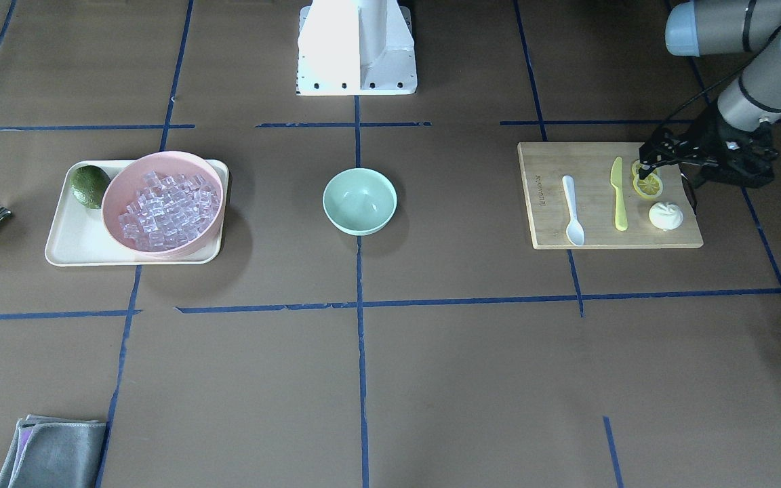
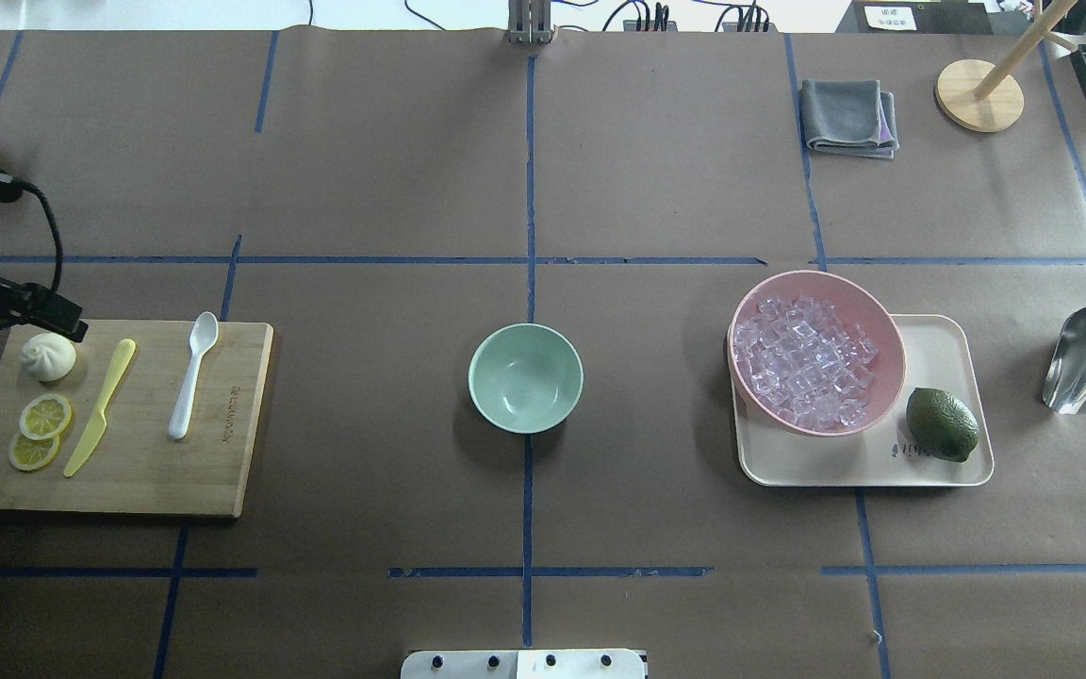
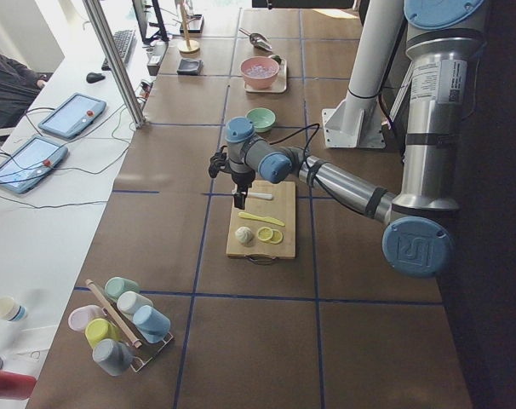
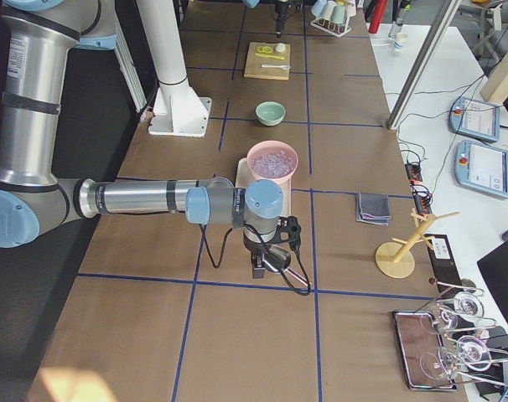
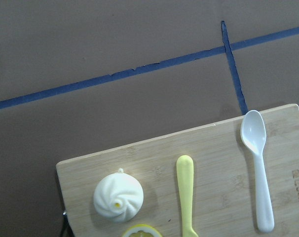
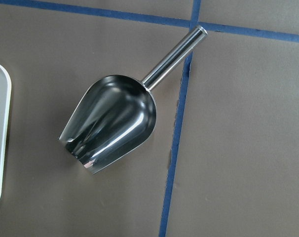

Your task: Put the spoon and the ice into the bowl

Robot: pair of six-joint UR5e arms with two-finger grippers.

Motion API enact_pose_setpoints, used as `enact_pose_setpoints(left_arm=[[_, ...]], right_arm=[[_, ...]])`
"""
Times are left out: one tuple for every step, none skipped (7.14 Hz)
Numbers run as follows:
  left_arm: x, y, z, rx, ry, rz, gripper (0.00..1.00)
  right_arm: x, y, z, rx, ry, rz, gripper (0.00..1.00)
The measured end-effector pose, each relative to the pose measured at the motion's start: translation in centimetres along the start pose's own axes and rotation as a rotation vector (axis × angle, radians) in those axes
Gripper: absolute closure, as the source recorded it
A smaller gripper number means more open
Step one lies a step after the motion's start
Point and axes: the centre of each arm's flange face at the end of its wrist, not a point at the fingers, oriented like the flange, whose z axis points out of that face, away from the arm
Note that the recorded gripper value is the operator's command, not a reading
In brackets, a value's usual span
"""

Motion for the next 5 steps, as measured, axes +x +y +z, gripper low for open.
enact_pose_setpoints(left_arm=[[3.0,0.3,1.8,-0.002,-0.016,-0.012,0.0],[5.4,0.7,3.4,0.001,-0.032,-0.01,0.0],[6.9,0.7,4.7,0.002,-0.043,-0.005,0.01],[7.8,0.1,5.6,0.0,-0.049,-0.001,0.05],[8.4,-0.7,6.6,-0.005,-0.053,0.001,0.13]], right_arm=[[0.0,0.0,0.0,0.0,0.001,0.0,0.0],[0.0,0.0,0.0,0.0,0.001,0.001,0.0],[0.0,0.0,0.0,0.0,0.001,0.001,0.0],[0.1,0.0,0.0,0.0,0.001,0.001,0.0],[0.1,0.0,0.0,0.0,0.001,0.001,0.0]])
